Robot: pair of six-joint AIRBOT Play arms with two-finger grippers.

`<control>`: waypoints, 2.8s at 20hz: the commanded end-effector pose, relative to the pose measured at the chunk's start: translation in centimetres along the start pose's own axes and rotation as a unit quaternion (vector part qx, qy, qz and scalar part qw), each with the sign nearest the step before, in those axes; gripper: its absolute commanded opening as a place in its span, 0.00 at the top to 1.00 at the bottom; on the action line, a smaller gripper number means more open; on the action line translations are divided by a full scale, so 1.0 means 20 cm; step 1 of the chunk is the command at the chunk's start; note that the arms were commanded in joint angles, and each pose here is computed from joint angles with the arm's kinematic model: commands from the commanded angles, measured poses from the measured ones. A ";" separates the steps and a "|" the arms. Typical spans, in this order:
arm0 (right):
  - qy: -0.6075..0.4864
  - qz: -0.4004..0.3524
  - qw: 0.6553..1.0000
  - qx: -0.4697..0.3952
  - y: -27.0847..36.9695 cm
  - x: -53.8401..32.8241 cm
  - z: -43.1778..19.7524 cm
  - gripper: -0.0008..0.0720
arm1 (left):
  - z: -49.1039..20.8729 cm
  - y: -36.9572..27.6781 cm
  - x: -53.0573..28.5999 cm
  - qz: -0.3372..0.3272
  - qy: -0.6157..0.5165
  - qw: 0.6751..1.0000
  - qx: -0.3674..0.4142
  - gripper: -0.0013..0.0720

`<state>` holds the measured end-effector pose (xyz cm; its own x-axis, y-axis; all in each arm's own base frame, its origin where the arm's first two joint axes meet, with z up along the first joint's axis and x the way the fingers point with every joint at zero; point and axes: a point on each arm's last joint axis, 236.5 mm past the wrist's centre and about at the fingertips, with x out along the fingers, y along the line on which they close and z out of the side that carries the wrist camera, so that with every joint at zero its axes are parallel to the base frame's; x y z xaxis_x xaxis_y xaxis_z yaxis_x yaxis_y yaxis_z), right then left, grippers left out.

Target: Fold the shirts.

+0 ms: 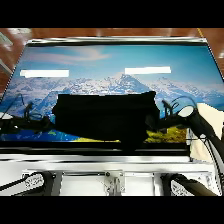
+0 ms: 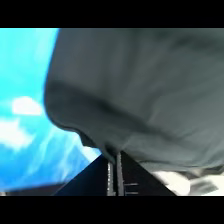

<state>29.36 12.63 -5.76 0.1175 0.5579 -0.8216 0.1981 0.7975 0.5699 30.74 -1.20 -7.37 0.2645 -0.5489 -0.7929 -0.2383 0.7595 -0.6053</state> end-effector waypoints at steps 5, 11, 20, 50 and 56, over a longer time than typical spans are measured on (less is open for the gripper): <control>-0.200 0.010 0.979 -0.032 0.27 -0.31 0.74 0.91 | 0.61 -0.27 -0.29 0.004 -0.155 0.987 0.052 0.94; -0.207 -0.005 0.978 -0.028 0.21 -0.18 1.06 0.91 | 0.79 -0.35 0.00 -0.007 -0.106 0.992 0.067 0.94; -0.143 -0.105 0.982 -0.070 -0.14 -0.03 1.04 0.11 | 0.73 -0.26 0.11 -0.026 -0.029 0.999 0.008 0.27; -0.095 0.022 0.995 -0.023 0.20 -0.32 0.80 0.91 | 0.38 -1.21 0.45 -0.125 0.012 0.973 0.191 0.85; -0.093 0.038 0.993 -0.061 0.41 -0.59 0.58 0.91 | -0.04 -1.58 0.84 -0.153 0.052 0.958 0.236 0.93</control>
<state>43.13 9.27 5.44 0.3155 0.5591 -0.7667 0.0997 0.7840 0.6127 43.57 -29.02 -1.06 0.1695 -0.7604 -0.6270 0.2589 0.6482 -0.7161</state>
